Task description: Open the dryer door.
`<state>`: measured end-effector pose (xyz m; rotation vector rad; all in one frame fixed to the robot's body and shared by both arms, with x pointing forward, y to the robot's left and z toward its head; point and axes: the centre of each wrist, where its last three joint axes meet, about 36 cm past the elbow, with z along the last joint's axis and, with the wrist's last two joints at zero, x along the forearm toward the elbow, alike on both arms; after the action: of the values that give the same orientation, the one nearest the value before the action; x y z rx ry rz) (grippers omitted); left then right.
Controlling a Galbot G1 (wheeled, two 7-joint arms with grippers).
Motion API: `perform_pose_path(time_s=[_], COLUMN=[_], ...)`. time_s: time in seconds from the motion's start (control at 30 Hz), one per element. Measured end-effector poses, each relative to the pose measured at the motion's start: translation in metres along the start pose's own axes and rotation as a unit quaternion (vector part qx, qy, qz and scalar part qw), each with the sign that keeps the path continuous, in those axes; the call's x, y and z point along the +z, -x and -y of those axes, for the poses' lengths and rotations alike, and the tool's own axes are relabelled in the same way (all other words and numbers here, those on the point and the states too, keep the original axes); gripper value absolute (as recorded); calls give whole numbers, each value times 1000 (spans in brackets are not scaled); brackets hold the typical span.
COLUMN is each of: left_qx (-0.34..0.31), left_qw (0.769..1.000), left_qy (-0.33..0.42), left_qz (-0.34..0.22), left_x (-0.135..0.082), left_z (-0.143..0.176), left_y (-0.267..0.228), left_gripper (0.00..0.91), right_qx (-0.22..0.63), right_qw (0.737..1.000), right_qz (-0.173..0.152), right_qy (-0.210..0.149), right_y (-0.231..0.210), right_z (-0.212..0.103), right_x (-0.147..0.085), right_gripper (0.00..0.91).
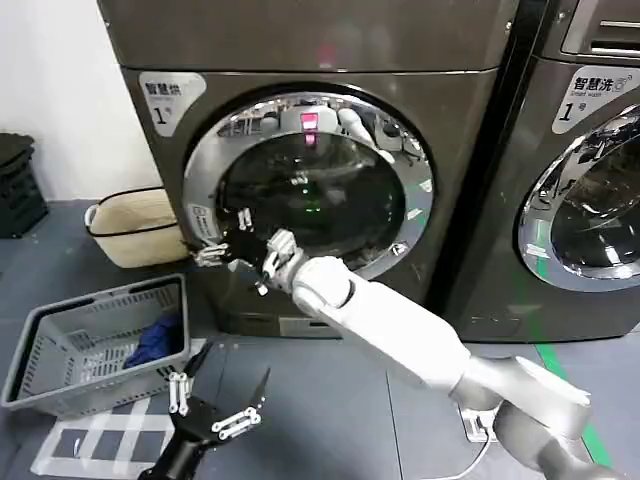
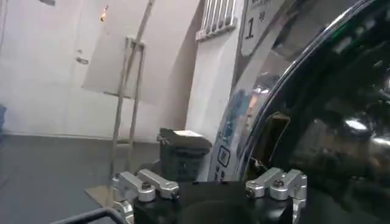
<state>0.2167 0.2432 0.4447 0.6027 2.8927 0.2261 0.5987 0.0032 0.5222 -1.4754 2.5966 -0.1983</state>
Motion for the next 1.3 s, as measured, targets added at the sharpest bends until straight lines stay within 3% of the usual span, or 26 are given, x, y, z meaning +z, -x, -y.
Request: perform_pose_path(time_s=[0.77,1.3], left_qx=[-38,-143], left_qw=[999,988], left_qy=[-34,-34], left_qz=[-17,-50], left_x=[-2,-10], left_z=[-20,-93], left_y=[-5,-25], left_gripper=[907,907], right_qx=[-87,-170], right_qw=[996,985], right_qz=[6,20], right_qy=[19,29], right_y=[-17,-72], right_z=[-5,-12], right_x=[2,-1], right_gripper=[907,907])
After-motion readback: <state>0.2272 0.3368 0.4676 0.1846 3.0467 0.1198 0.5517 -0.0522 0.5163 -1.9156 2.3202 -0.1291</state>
